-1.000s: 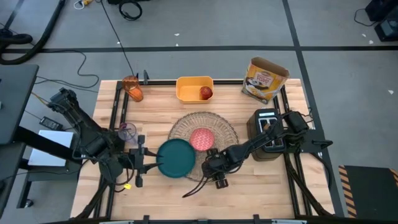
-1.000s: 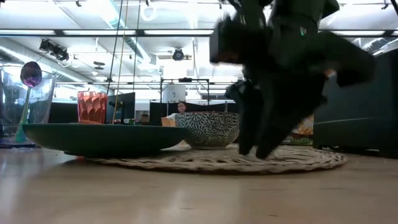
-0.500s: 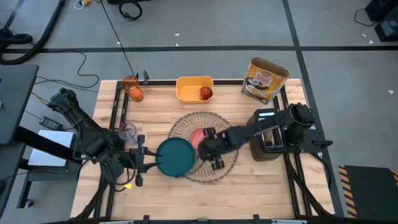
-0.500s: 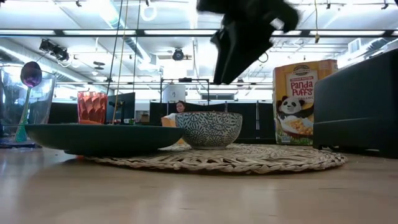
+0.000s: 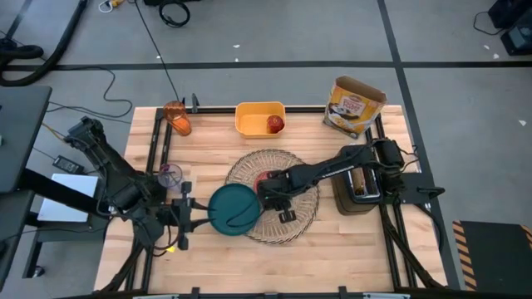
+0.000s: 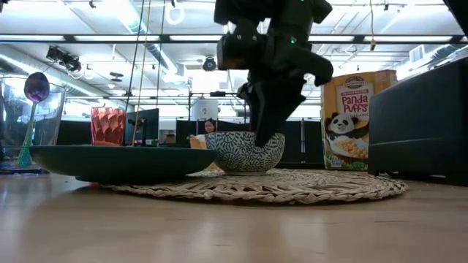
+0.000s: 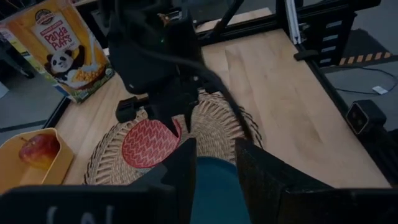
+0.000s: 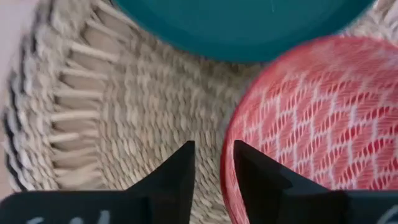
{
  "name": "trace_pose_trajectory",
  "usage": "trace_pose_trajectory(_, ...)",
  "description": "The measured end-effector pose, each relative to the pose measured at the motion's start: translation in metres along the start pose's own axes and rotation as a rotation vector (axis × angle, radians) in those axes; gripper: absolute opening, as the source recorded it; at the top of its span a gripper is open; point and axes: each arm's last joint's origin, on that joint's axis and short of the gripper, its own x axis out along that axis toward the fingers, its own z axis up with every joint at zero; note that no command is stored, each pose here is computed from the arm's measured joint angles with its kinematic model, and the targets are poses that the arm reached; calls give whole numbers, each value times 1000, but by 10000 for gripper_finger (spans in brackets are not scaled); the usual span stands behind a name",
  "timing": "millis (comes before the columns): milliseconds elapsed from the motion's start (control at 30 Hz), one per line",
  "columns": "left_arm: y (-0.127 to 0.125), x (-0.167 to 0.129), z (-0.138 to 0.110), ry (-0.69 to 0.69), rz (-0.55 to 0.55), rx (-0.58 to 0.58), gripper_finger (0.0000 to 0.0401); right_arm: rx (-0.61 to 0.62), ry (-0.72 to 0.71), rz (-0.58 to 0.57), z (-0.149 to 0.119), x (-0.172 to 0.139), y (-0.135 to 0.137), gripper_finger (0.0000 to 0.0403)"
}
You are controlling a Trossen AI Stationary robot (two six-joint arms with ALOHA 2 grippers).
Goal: Arrange a breakfast setting
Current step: Adjust the red bowl on the brown table mat, then put the blue spoon on the right side of the brown table mat
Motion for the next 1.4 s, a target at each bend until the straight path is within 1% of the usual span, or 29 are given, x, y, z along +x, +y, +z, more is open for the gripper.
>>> trace_pose_trajectory(100,-1,0,0,1,-3,4,119,-9,-3,-25,0,-3,-1,71)
trace_pose_trajectory(200,-1,-1,0,2,-4,6,119,-10,-6,-38,-1,-10,-1,23)
trace_pose_trajectory(233,-1,-1,-1,3,-3,8,119,-11,-1,-37,-1,-11,-1,16)
trace_pose_trajectory(300,-1,-1,-1,3,-3,8,119,-7,14,-54,-3,-13,-1,18)
trace_pose_trajectory(367,0,-1,-1,6,-2,16,119,-9,28,-100,-4,-20,-1,20)
trace_pose_trajectory(467,0,-2,-1,5,-3,19,119,-6,11,-156,-1,-28,-2,16)
trace_pose_trajectory(567,3,-4,1,-5,-5,6,119,11,15,-151,-3,-23,-3,16)
trace_pose_trajectory(667,4,-5,1,-10,-7,-5,119,26,-27,-120,-4,-15,-5,16)
trace_pose_trajectory(733,4,-5,2,-14,-9,-17,119,44,-29,-119,-6,-12,-5,16)
trace_pose_trajectory(800,6,-6,6,-14,-6,-46,119,44,-16,-101,-8,-9,-4,25)
trace_pose_trajectory(900,15,-9,21,7,-23,-122,119,44,-22,-80,-10,-7,-3,53)
trace_pose_trajectory(1033,32,-18,35,105,-31,-184,119,48,-21,-101,-10,-6,-3,92)
trace_pose_trajectory(1133,47,-30,42,208,-9,-237,119,46,-24,-103,-7,-16,-1,123)
trace_pose_trajectory(1200,58,-37,43,282,31,-276,119,37,-48,-119,-1,-32,2,144)
trace_pose_trajectory(1300,72,-48,40,389,108,-305,119,18,-78,-203,2,-55,8,173)
trace_pose_trajectory(1367,81,-54,32,467,189,-326,119,7,-103,-248,2,-68,12,188)
trace_pose_trajectory(1400,86,-56,28,504,243,-355,119,6,-123,-262,2,-75,15,194)
